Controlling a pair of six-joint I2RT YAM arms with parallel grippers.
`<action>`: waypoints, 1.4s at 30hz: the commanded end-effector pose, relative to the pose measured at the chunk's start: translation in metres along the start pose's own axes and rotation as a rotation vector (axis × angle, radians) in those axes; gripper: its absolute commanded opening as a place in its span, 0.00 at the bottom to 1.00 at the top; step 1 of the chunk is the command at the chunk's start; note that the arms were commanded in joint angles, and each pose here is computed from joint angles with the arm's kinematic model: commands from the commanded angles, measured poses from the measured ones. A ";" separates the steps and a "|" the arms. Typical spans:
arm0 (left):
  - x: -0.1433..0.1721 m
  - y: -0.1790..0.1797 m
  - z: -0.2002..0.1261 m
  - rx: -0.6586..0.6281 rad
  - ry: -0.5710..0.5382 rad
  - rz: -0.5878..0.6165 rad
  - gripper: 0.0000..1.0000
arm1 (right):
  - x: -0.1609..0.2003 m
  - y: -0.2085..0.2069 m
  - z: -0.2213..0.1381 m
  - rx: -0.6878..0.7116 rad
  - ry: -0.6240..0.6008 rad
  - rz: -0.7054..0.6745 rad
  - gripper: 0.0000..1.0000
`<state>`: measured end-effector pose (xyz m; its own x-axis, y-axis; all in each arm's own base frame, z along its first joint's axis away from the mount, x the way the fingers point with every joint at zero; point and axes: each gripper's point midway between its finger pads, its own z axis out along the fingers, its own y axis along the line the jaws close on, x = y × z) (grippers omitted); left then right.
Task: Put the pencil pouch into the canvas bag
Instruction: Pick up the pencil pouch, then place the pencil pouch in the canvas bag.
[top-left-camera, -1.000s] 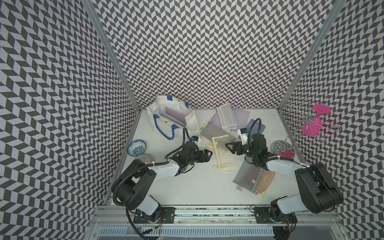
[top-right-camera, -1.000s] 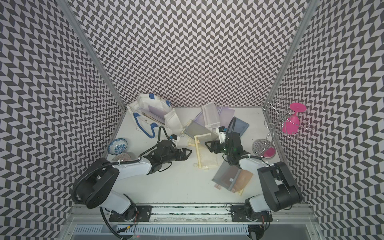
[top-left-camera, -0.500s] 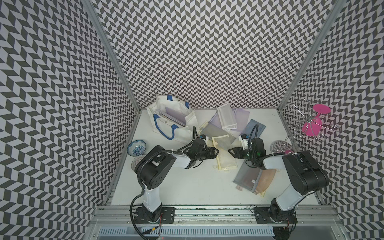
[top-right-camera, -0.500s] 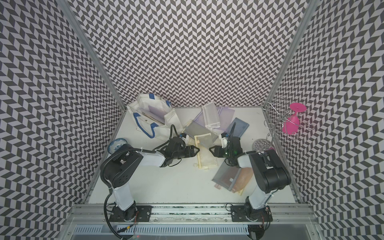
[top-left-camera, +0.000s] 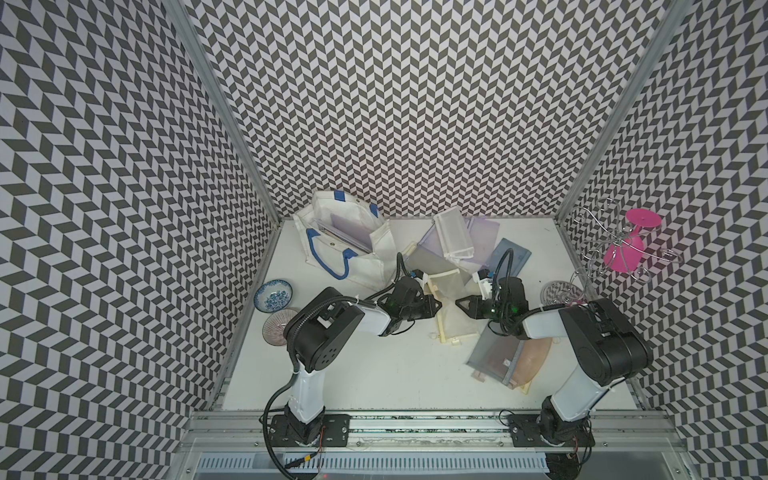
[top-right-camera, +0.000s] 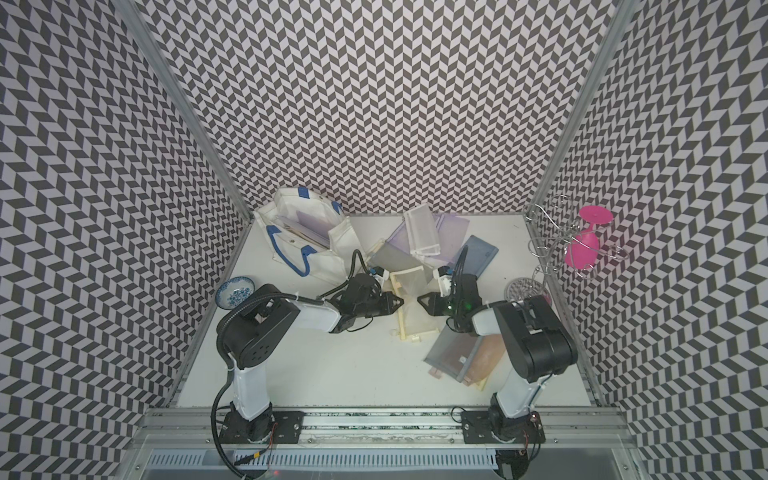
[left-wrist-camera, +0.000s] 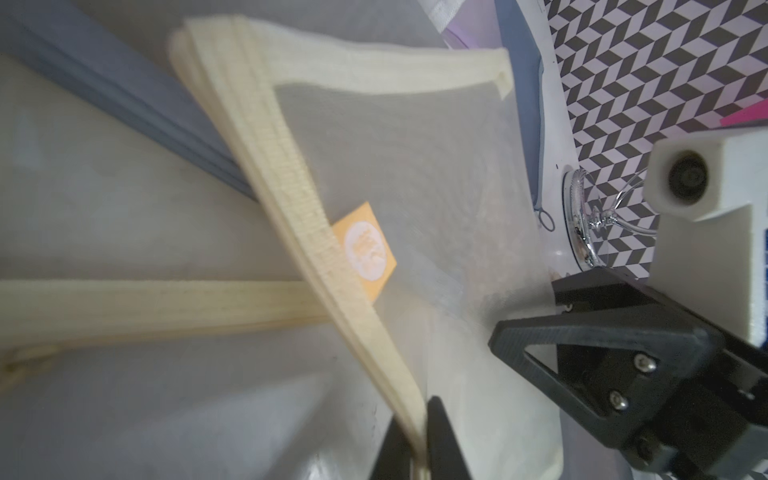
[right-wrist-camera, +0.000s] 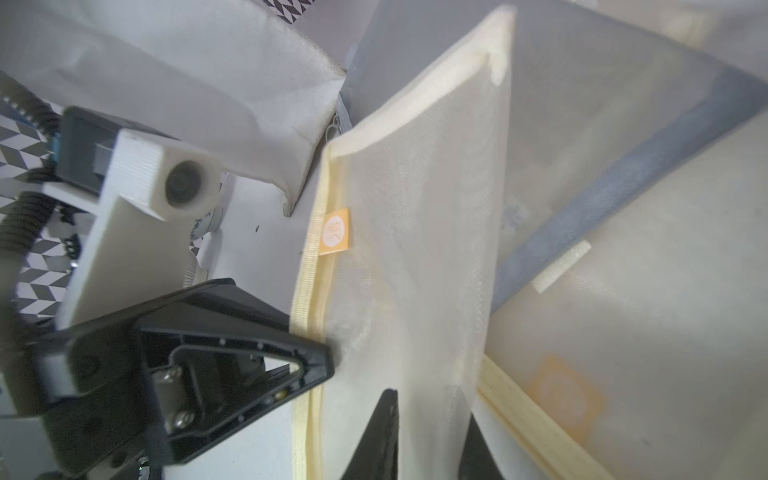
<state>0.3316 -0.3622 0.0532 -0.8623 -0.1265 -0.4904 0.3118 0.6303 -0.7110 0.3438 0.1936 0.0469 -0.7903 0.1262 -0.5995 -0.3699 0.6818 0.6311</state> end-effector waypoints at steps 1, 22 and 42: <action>-0.008 -0.021 -0.017 0.046 -0.038 0.021 0.00 | -0.008 0.009 0.001 -0.029 -0.028 -0.045 0.21; -0.068 -0.106 -0.234 -0.054 -0.360 0.171 0.00 | -0.059 0.076 -0.084 -0.063 -0.416 -0.270 0.86; -0.292 0.028 -0.374 -0.310 -0.917 -0.293 0.00 | -0.060 0.105 -0.089 -0.112 -0.442 -0.341 0.86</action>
<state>0.4381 -0.0471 0.3501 -0.3011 -0.7196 -0.6257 -0.0455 0.6663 -0.7443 0.3094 0.1922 0.1725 -0.4199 0.2015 -0.8849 -0.6011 0.6688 0.4375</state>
